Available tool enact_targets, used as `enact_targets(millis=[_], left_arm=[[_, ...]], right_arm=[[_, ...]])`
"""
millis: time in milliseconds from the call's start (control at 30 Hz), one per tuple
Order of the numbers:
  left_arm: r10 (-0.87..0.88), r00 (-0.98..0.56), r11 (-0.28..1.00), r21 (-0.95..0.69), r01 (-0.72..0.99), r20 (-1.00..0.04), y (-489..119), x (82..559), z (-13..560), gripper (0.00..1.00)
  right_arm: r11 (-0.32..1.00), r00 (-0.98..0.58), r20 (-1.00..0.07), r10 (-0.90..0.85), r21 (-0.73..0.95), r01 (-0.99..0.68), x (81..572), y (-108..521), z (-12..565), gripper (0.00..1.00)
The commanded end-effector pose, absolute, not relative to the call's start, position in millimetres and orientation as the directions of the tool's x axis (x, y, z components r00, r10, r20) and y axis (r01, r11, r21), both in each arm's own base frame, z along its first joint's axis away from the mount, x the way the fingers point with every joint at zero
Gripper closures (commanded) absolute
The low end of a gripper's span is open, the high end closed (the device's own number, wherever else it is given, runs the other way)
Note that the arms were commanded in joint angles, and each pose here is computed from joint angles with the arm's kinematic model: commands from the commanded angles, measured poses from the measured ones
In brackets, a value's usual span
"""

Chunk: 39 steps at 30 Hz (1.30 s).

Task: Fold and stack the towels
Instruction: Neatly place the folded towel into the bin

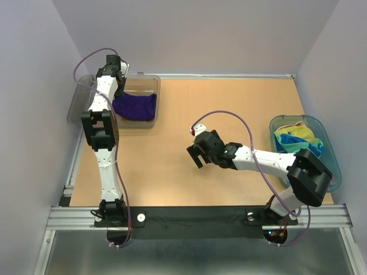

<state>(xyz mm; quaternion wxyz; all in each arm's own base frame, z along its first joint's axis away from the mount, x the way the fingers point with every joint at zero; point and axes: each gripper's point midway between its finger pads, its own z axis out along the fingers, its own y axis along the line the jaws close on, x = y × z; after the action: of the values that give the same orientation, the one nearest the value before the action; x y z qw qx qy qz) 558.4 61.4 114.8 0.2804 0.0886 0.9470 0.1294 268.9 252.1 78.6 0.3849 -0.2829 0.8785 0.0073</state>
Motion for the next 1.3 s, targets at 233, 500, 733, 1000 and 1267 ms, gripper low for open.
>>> enact_targets(millis=[233,500,733,1000,1267], left_arm=[[0.18,-0.843,0.931,0.364,-0.02,-0.507,98.4,557.7,112.7,1.0],[0.158,-0.858,0.908,0.412,-0.068,-0.488,118.3,552.8,109.6,1.0],[0.158,-0.857,0.883,0.459,-0.1,-0.49,129.7,553.0,115.7,1.0],[0.155,-0.85,0.843,0.516,-0.151,-0.504,143.3,556.8,126.9,0.55],[0.119,-0.801,0.809,0.526,-0.264,-0.586,152.1,558.8,165.7,0.35]], right_arm=[[0.839,-0.528,-0.698,-0.484,-0.198,-0.507,279.2,262.9,91.5,0.0],[0.839,-0.529,-0.699,-0.481,-0.191,-0.509,279.1,264.7,91.4,0.0],[0.839,-0.531,-0.698,-0.48,-0.188,-0.511,278.7,265.5,91.3,0.0],[0.845,-0.529,-0.71,-0.465,-0.178,-0.505,279.9,267.1,96.9,0.0],[0.877,-0.513,-0.744,-0.427,-0.203,-0.436,289.1,258.4,113.6,0.0]])
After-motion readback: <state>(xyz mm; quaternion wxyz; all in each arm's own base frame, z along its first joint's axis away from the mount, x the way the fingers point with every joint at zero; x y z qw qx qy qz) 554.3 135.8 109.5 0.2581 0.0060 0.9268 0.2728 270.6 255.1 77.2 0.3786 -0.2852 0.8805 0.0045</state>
